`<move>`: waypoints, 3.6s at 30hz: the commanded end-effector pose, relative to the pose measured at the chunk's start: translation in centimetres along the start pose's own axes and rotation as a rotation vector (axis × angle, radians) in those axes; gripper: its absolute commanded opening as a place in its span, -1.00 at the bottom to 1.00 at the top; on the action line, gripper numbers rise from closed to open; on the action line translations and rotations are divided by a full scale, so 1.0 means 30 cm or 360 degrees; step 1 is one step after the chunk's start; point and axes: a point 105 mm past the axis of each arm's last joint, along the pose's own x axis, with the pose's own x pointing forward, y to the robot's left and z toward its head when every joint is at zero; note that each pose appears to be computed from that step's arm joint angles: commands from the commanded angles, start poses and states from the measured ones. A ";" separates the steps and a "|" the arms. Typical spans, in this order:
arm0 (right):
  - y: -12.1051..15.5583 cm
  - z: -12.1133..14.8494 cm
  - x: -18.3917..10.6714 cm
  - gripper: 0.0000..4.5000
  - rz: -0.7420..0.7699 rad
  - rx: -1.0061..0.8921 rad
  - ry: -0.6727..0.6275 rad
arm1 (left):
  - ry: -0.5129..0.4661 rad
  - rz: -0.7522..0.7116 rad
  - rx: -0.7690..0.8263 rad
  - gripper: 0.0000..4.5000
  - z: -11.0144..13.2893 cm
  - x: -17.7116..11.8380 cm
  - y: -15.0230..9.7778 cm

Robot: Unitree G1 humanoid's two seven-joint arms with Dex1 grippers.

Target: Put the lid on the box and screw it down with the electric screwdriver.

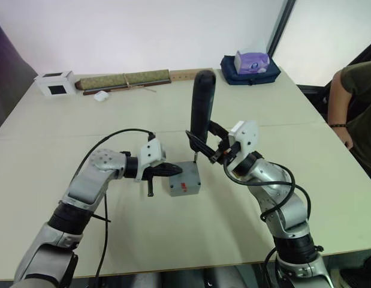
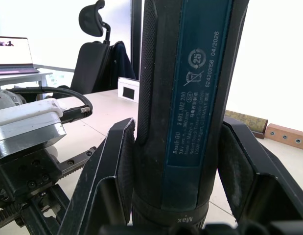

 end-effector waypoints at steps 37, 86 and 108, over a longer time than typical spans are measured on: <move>0.015 -0.255 -0.070 -0.18 -0.0042 0.0239 0.0638 | 0.0169 -0.0083 -0.0050 -1.00 -0.099 0.041 -0.050; -0.509 -0.258 -0.428 -0.18 -0.0734 0.0610 0.2077 | -0.0264 0.0016 0.0126 -1.00 0.249 -0.103 -0.067; -0.187 -0.057 -0.157 0.12 0.0290 -0.0242 0.1226 | 0.0128 0.0141 -0.0119 -1.00 -0.021 -0.170 -0.030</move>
